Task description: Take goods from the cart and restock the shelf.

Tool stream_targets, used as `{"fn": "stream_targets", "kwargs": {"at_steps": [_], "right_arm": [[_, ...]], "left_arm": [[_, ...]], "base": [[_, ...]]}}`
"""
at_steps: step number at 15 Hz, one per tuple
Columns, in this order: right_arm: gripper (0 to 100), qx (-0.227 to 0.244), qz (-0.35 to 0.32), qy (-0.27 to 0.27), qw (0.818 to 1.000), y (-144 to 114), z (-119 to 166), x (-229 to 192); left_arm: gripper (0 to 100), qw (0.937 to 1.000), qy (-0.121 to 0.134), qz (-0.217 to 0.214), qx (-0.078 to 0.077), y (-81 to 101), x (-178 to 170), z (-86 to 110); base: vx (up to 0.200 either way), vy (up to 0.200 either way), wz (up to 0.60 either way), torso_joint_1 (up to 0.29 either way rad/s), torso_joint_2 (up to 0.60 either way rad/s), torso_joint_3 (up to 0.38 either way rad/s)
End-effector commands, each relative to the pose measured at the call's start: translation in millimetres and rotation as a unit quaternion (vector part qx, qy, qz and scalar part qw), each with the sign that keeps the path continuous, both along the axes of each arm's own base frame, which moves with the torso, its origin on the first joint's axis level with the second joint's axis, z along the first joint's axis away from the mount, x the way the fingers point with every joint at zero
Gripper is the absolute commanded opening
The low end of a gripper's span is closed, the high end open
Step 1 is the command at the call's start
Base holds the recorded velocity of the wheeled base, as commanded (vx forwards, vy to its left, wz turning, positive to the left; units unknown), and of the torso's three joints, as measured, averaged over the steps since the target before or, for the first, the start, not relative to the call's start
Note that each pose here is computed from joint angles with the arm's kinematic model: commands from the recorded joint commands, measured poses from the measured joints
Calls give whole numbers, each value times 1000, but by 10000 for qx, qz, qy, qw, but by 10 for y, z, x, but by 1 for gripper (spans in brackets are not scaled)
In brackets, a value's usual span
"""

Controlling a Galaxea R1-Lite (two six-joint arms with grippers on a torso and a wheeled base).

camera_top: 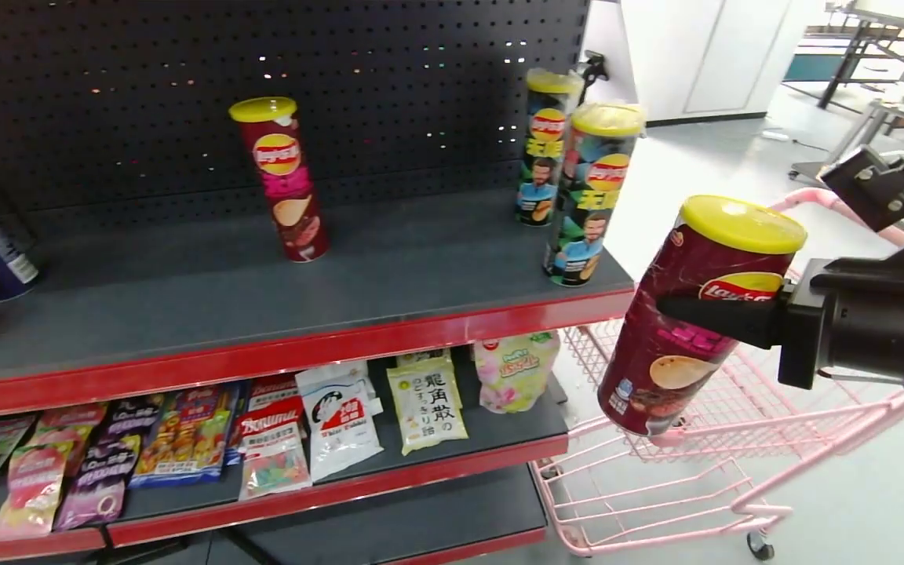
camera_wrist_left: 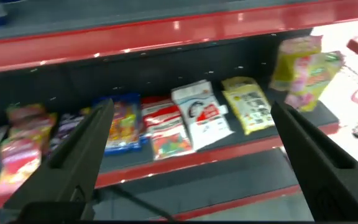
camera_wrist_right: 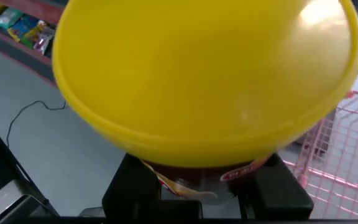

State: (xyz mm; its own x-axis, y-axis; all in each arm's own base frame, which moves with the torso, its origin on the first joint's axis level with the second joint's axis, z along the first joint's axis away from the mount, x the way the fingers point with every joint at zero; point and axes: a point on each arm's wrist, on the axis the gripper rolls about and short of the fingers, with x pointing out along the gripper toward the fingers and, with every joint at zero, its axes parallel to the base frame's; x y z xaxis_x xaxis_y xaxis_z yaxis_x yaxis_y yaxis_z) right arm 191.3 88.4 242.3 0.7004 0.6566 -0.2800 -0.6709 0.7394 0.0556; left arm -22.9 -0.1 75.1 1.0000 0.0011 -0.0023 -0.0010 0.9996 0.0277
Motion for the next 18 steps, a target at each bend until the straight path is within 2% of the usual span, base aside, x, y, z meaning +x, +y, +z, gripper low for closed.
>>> {"fn": "stream_targets", "kwargs": {"at_steps": [1,2,6,18], "right_arm": [[0,2,6,-5,10000,0,2,-1],[0,2,6,-5,10000,0,2,-1],[0,-74,19,-212,9997,-24,-53,-40],[0,54,130,-579,9982,-66,-71,-160]], "left_arm": [[100,10000,-4,2,0,0,-1,5],[100,10000,4,2,0,0,1,0],[100,10000,4,2,0,0,1,0],[100,10000,-4,2,0,0,-1,5]], "base": [[0,0,600,2,7,7],[0,0,600,-2,7,2],[0,0,0,0,0,0],[0,200,0,4,2,3]]}}
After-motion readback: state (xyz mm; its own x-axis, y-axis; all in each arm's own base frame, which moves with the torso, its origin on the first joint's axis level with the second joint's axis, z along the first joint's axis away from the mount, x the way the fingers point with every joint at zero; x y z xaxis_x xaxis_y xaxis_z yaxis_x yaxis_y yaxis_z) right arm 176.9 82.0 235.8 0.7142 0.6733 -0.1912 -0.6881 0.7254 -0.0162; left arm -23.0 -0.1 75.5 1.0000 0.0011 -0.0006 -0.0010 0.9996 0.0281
